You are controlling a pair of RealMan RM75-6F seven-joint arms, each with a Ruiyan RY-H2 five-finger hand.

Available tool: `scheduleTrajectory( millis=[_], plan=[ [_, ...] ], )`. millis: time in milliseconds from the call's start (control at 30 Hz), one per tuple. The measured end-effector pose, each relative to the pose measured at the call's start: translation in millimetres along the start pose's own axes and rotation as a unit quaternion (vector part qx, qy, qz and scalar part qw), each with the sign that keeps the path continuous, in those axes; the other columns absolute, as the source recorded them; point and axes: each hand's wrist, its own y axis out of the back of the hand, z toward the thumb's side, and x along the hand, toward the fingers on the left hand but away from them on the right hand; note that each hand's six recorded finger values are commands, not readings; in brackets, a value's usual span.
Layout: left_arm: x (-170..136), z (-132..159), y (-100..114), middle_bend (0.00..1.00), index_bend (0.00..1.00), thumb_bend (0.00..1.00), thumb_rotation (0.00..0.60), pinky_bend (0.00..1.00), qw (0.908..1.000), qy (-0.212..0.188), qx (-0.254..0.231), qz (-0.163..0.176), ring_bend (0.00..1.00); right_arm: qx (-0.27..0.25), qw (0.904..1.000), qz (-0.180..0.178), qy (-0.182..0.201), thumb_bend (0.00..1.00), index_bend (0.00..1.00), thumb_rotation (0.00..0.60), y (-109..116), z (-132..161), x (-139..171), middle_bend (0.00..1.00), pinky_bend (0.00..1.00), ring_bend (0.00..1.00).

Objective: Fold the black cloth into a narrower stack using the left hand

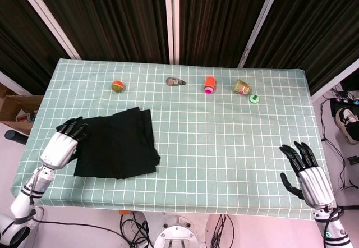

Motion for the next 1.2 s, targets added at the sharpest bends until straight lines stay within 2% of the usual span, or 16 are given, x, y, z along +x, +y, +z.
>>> scheduleTrajectory(
  millis=[133,333,667,867,1000,1067,1167,1200],
  plan=[
    [10.4,7.6,6.9,0.27,0.58,0.57,0.600,0.20,0.9995,-0.012,0.024,-0.016,0.12,-0.002,1.0000,-0.002,-0.004,0.38,0.14,0.600,0.1,-3.3,3.3,0.16,0.05,0.00],
    [50.7,39.6,7.8,0.27,0.57,0.58,0.600,0.19,0.9937,-0.075,0.069,-0.046,0.12,-0.003,0.9999,-0.007,-0.015,0.38,0.14,0.600,1.8,-8.3,8.6,0.16,0.05,0.00],
    [113.3,100.9,0.3,0.27,0.58,0.59,0.600,0.19,0.9736,-0.167,0.119,-0.100,0.12,-0.007,0.9996,-0.006,-0.025,0.37,0.14,0.600,-0.8,-14.6,10.2,0.16,0.05,0.00],
    [138.7,131.0,-18.1,0.27,0.58,0.59,0.600,0.19,0.9604,-0.197,0.140,-0.139,0.12,-0.007,0.9996,-0.004,-0.028,0.37,0.14,0.600,-1.8,-16.4,8.1,0.16,0.05,0.00],
    [151.6,153.5,-26.4,0.27,0.57,0.58,0.600,0.19,0.9525,-0.218,0.155,-0.145,0.12,-0.007,0.9994,-0.004,-0.033,0.37,0.14,0.600,-2.5,-18.6,7.5,0.16,0.05,0.00],
    [154.6,164.4,-27.7,0.27,0.51,0.50,0.600,0.19,0.9494,-0.230,0.161,-0.140,0.12,-0.009,0.9994,-0.003,-0.034,0.37,0.14,0.600,-3.4,-19.2,7.0,0.16,0.05,0.00],
    [157.3,169.7,-27.2,0.22,0.29,0.19,0.600,0.19,0.9521,-0.229,0.154,-0.132,0.11,-0.009,0.9994,-0.001,-0.035,0.37,0.14,0.600,-5.0,-19.7,6.0,0.16,0.05,0.00],
    [158.5,170.4,-26.3,0.21,0.26,0.14,0.600,0.19,0.9543,-0.225,0.150,-0.127,0.11,-0.010,0.9994,-0.001,-0.035,0.37,0.14,0.600,-5.2,-19.9,5.5,0.16,0.05,0.00]
  ],
)
